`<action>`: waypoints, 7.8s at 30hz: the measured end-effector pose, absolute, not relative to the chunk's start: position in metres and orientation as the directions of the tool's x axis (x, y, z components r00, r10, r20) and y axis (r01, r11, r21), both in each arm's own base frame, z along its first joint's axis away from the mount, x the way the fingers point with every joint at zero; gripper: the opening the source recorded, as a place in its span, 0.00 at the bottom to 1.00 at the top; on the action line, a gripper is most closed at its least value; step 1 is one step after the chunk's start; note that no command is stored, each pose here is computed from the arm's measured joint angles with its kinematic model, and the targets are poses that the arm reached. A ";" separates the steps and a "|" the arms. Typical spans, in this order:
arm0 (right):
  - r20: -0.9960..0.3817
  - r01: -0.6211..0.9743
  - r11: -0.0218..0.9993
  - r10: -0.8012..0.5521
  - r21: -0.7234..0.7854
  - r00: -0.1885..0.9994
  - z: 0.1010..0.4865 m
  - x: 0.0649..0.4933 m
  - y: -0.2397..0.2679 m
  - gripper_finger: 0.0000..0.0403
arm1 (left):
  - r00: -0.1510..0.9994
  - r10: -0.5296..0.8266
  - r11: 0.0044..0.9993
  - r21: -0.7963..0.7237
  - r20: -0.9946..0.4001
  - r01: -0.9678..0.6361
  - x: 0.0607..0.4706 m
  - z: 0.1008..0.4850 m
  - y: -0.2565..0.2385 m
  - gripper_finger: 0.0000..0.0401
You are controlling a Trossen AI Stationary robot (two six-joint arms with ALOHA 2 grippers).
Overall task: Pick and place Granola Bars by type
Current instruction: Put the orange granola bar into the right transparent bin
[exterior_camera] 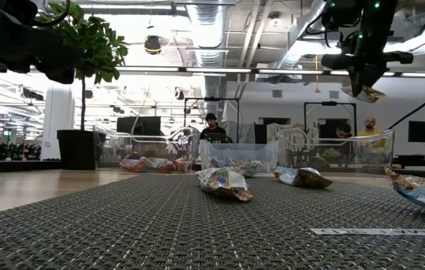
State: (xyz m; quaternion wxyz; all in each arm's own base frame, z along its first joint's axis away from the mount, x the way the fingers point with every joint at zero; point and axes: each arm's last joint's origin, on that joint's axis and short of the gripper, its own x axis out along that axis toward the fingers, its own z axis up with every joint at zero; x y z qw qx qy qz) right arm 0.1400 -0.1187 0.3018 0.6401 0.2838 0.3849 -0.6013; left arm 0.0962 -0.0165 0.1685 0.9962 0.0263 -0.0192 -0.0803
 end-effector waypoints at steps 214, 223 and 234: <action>-0.987 0.810 0.582 -0.070 0.079 0.147 0.136 0.349 0.029 0.19 | 0.987 -0.161 0.985 0.056 -0.024 0.162 0.100 0.164 -0.017 0.46; -0.982 0.783 0.611 -0.051 0.113 0.182 0.145 0.357 0.028 0.15 | 0.987 -0.161 0.985 0.056 -0.023 0.162 0.100 0.164 -0.017 0.46; -0.938 0.740 0.640 -0.086 0.206 0.335 0.192 0.360 0.022 0.15 | 0.987 -0.161 0.985 0.056 -0.024 0.162 0.100 0.164 -0.017 0.46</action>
